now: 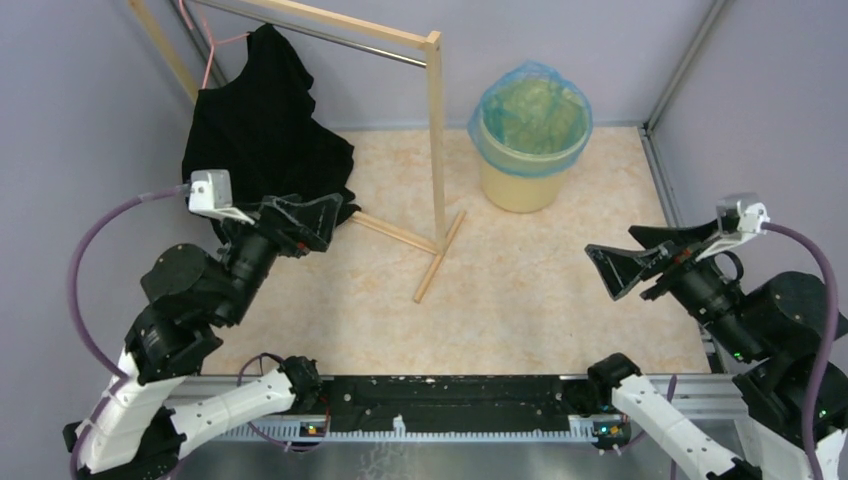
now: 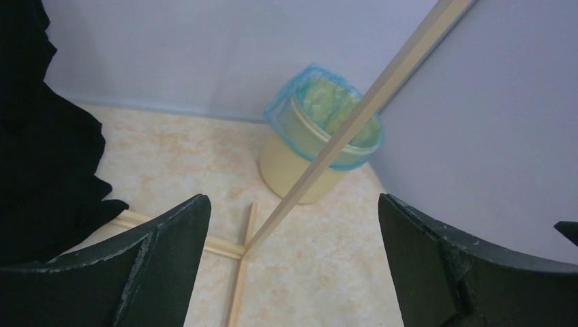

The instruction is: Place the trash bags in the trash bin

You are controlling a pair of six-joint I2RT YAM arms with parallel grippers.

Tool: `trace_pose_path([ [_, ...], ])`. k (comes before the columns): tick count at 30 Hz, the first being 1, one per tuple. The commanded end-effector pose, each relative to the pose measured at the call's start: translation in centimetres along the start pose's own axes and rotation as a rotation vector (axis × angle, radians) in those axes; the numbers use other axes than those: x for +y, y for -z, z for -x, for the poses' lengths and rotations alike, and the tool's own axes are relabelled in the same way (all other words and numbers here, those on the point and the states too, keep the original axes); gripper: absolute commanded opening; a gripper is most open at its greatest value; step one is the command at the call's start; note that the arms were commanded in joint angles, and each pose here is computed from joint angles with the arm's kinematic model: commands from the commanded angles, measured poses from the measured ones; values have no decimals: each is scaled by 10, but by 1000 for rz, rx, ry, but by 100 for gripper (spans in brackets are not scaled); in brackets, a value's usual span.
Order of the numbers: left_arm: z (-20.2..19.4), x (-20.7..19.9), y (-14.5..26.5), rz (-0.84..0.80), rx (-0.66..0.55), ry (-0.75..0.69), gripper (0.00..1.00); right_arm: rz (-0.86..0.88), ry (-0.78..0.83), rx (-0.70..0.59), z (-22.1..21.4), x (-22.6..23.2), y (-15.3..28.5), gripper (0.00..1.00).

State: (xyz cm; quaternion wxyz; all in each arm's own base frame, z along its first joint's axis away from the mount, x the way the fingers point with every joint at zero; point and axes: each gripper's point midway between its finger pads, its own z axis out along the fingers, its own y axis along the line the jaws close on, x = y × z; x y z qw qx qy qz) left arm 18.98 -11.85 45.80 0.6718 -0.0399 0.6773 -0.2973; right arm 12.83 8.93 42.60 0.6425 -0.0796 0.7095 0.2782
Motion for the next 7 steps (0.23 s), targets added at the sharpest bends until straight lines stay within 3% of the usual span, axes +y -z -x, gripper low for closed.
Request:
trace_pose_path([
  [1, 14, -14, 8, -63, -15, 77, 99, 50, 6, -86, 24, 13, 15, 99],
  [7, 7, -20, 8, -83, 34, 97, 99, 117, -14, -193, 42, 27, 38, 99],
])
